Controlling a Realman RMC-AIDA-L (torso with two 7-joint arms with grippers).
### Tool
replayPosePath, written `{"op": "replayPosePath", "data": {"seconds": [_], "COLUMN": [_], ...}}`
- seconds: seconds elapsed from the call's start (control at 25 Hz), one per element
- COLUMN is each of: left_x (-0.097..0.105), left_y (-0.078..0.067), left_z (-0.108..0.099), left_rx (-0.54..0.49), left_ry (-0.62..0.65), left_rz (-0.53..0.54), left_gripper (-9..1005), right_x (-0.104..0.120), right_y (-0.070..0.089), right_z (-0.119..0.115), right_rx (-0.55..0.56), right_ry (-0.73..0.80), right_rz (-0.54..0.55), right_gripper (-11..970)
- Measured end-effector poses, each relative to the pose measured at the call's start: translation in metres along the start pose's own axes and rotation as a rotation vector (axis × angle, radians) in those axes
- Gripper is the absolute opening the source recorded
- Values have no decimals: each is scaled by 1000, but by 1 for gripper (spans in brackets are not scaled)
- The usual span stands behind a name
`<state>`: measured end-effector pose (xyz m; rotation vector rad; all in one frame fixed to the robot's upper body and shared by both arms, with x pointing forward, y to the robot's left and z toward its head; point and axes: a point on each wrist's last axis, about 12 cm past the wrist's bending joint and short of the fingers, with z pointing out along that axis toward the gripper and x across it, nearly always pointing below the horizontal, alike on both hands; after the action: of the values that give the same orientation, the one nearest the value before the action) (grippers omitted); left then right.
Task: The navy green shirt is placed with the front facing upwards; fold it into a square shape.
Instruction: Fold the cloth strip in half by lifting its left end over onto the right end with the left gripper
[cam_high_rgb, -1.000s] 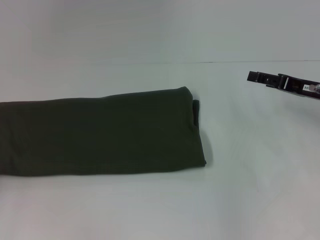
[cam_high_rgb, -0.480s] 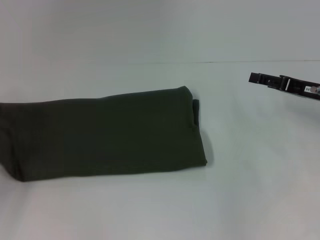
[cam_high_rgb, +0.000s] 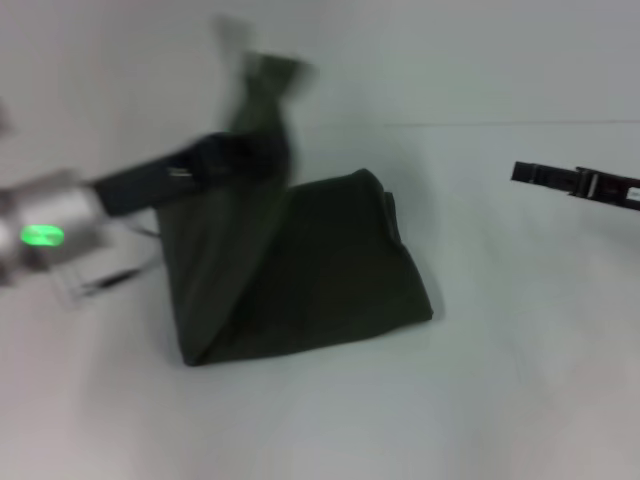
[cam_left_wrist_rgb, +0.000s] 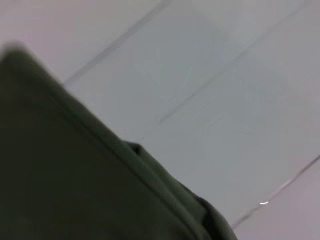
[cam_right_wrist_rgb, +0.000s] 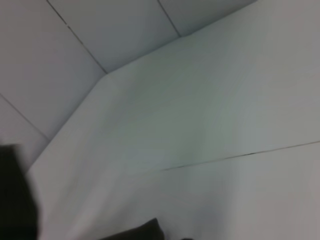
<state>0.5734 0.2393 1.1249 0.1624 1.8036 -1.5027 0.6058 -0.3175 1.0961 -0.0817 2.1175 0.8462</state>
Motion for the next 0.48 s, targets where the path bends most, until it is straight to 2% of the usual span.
{"op": "replayPosePath", "data": {"seconds": [0.08, 0.2, 0.28, 0.36, 0.44, 0.48], "left_x": [19, 55, 88, 105, 124, 125], "left_y": [10, 25, 32, 31, 22, 21], "left_z": [24, 50, 64, 70, 78, 78], "left_rx": [10, -54, -124, -146, -129, -124], "left_ry": [-10, -42, -68, -83, -92, -94], "left_rz": [-47, -122, -178, -174, -125, -117], "left_gripper": [38, 41, 45, 48, 52, 89], "right_x": [0, -1, -1, -2, -1, -1], "right_y": [-2, -7, -9, -11, -12, -12], "right_z": [-6, -14, -18, -19, -20, -20], "right_rx": [-9, -7, -2, 1, 6, 10], "right_ry": [7, 11, 14, 20, 28, 34], "right_rz": [-11, -28, -41, -57, -69, -74], "right_gripper": [858, 857, 857, 857, 857, 857]}}
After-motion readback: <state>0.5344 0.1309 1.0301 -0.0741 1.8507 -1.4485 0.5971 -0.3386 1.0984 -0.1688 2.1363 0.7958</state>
